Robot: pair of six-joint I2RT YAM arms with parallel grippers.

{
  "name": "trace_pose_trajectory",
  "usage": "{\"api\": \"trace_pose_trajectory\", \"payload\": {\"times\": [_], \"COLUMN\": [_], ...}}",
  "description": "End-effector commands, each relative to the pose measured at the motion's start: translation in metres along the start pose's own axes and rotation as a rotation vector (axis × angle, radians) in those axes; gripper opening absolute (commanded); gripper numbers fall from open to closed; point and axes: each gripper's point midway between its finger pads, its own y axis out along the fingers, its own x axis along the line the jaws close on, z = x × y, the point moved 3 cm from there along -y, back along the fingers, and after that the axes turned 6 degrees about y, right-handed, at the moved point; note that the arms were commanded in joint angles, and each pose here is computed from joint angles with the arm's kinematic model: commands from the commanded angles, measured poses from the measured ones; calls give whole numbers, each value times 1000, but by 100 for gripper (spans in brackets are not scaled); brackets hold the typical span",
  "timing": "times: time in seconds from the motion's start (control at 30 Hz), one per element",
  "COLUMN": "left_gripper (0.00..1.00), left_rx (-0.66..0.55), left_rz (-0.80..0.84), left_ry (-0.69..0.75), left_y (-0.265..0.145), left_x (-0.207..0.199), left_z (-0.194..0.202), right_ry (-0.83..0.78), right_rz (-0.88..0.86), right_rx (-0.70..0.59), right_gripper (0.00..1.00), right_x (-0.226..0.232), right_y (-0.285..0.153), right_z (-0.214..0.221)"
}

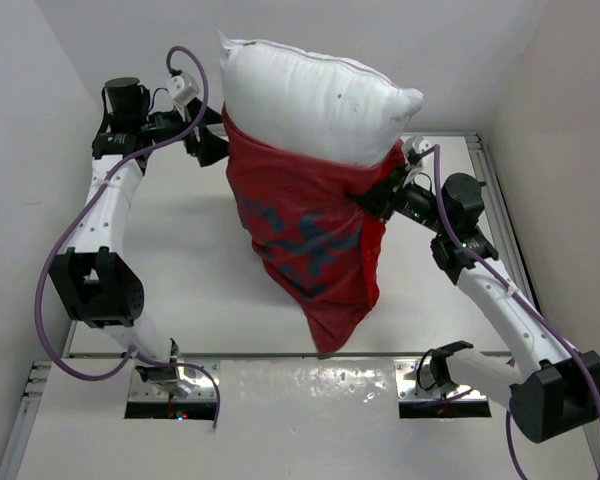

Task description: Put the pillow into the pillowcase

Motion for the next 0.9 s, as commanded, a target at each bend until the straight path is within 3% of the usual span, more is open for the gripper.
{"api": "trace_pose_trajectory", "payload": {"times": [0.0,0.17,0.3,0.47,0.5,0.53,0.6,0.67,0.7,0.83,0.87], "left_gripper": [100,100,100,97,92,72,51,10,0,0,0], "left_rx": [-121,-182,-178,-185,-187,-189,-201,-210,-206,-238,-256], "left_rz": [110,277,224,325,363,384,435,467,436,235,145], "left_ry": [80,37,1,-101,-101,-96,-69,-57,-66,-40,-21], "left_y": [18,48,61,76,80,83,89,90,90,72,58], "left_x": [-11,-47,-34,-36,-43,-48,-62,-70,-65,-29,-9], "left_z": [-38,-58,-53,-38,-38,-40,-46,-57,-59,-90,-103], "right_ry": [62,54,36,24,25,22,28,25,21,0,-41], "right_rz": [45,47,25,38,47,51,68,82,106,204,214], "right_rx": [122,121,126,148,152,156,157,150,141,115,56], "right_gripper": [0,0,0,0,0,0,0,0,0,0,0], "right_x": [-5,-12,-11,-10,-11,-12,-16,-19,-24,-59,-61], "right_y": [-2,13,22,18,18,18,19,21,23,42,51], "right_z": [28,17,3,11,12,13,14,12,10,-6,-38]}}
